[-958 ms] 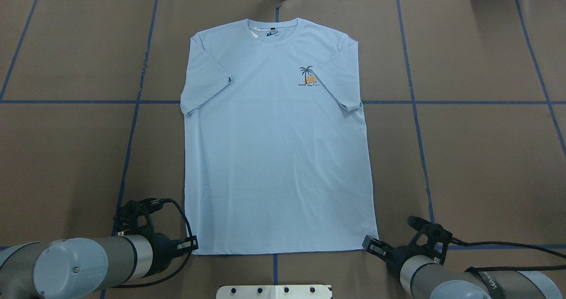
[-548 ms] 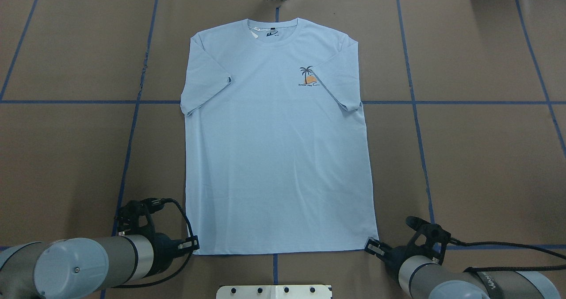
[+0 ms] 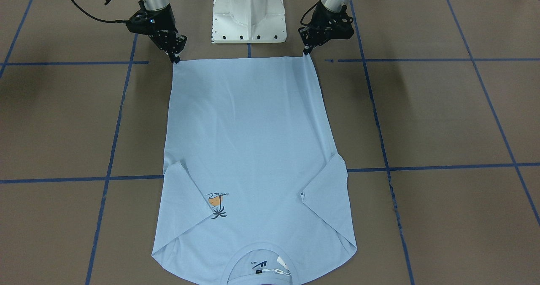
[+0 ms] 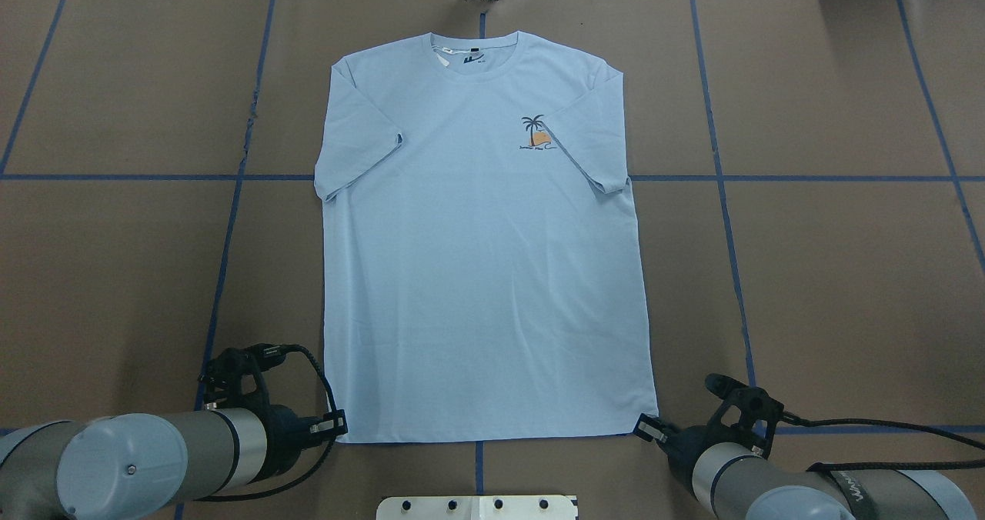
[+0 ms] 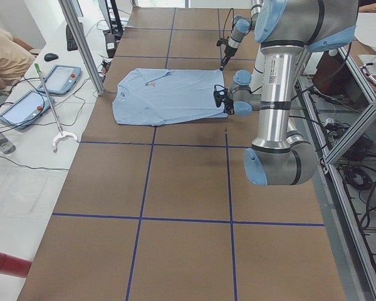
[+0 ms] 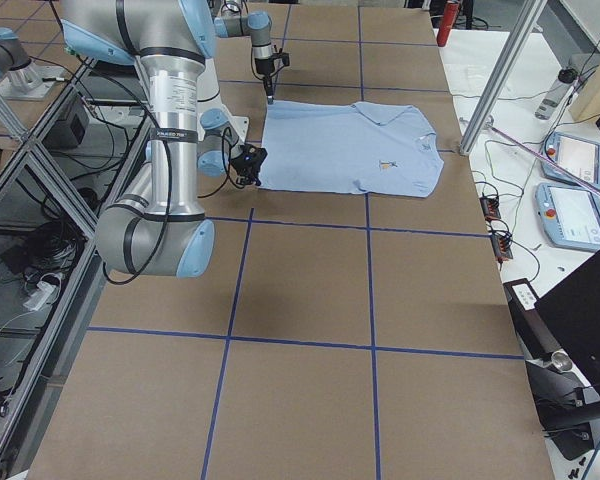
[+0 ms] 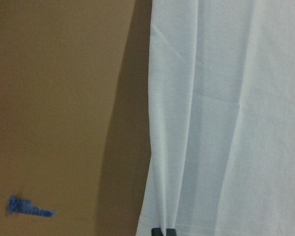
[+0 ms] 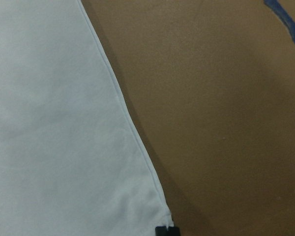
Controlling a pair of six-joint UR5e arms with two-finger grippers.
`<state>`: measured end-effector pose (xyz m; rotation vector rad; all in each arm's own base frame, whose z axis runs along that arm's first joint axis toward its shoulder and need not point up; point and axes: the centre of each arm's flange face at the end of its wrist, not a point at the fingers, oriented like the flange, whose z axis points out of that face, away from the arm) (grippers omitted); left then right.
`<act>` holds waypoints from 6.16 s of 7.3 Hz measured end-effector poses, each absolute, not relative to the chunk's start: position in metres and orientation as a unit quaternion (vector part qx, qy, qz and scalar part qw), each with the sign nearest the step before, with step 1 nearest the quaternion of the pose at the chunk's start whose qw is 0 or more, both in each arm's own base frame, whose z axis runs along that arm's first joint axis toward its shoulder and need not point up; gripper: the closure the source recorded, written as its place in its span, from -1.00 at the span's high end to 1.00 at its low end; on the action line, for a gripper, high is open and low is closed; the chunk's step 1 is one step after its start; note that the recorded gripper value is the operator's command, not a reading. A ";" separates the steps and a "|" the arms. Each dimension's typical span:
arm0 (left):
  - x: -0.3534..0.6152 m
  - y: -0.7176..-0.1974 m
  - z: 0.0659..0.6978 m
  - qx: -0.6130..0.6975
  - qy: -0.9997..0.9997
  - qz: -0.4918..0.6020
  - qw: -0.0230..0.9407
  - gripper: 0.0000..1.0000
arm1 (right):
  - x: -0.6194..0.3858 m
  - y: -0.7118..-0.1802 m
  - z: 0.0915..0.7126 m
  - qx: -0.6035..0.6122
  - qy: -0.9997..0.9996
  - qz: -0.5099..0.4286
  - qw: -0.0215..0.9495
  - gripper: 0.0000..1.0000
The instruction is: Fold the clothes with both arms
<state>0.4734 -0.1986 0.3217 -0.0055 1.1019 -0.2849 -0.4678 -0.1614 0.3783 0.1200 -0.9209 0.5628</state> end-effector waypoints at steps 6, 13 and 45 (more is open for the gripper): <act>0.314 -0.170 0.172 -0.096 0.555 -0.062 0.824 -1.00 | -0.324 -0.189 0.218 -0.008 -0.436 0.217 0.873 -1.00; 0.342 -0.447 0.248 0.073 0.439 -0.062 0.893 -1.00 | -0.391 -0.442 0.193 0.078 -0.383 0.204 0.898 -1.00; 0.445 -0.353 0.377 0.045 0.459 -0.046 0.886 -0.16 | -0.464 -0.604 0.292 0.121 -0.351 0.131 0.919 1.00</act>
